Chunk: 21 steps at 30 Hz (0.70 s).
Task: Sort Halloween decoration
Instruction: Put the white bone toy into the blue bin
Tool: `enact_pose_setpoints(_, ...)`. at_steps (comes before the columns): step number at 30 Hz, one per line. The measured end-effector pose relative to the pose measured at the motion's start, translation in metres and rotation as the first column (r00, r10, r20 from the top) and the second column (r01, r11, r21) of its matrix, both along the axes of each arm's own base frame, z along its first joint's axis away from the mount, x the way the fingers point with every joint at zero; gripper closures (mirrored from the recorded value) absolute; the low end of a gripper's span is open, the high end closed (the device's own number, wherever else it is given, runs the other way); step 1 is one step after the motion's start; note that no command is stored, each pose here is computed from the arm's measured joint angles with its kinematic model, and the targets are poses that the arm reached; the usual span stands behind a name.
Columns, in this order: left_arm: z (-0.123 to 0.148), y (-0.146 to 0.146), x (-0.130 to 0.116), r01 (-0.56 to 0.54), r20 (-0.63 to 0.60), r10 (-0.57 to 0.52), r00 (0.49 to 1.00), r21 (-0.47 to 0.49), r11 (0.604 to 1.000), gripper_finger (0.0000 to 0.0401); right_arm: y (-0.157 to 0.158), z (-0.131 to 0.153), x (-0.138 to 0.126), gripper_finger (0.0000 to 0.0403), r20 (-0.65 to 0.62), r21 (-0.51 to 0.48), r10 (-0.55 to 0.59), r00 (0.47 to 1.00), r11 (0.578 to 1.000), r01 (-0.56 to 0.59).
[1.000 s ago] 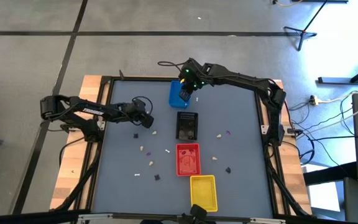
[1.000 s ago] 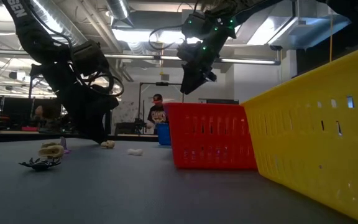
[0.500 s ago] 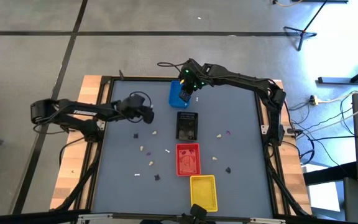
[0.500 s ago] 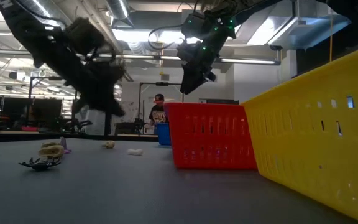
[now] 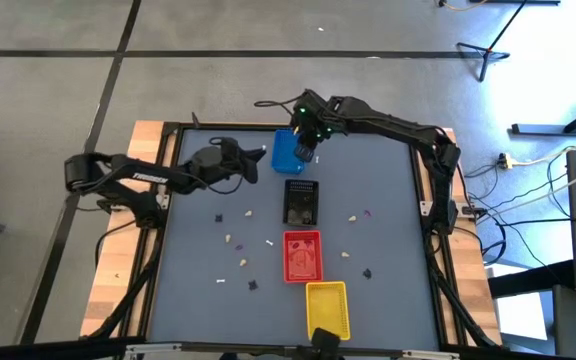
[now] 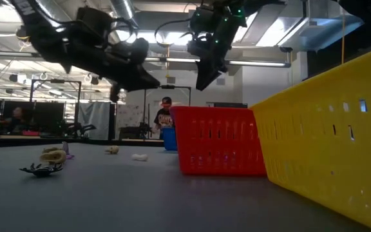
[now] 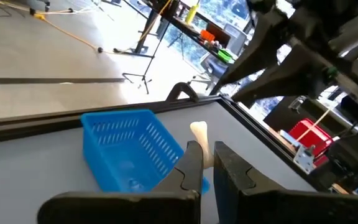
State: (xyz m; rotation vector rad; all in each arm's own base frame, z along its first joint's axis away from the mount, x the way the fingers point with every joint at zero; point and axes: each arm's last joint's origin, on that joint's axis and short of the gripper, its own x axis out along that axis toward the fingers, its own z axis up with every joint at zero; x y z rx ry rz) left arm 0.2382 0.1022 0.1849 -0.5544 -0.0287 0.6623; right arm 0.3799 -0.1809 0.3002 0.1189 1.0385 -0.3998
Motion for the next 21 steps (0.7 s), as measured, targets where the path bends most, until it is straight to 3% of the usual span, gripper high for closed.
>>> enact_pose_setpoints(4,-0.001,0.008,0.021,0.026,-0.042,-0.025,0.999,0.031,0.999,0.0397,0.001,0.000,-0.005,0.0281,-0.073,-0.033,0.020,0.997,0.999,-0.023)
enact_pose_setpoints(10,-0.009,0.017,0.044,0.046,-0.121,-0.036,0.992,0.085,0.995,0.0397,-0.001,-0.008,-0.018,0.0281,-0.207,0.011,0.042,0.977,0.999,-0.041)
enact_pose_setpoints(21,-0.027,0.022,0.055,0.047,-0.238,-0.011,0.971,0.144,0.988,0.0366,-0.028,-0.041,-0.040,0.0281,-0.272,0.072,-0.042,0.961,0.995,0.064)
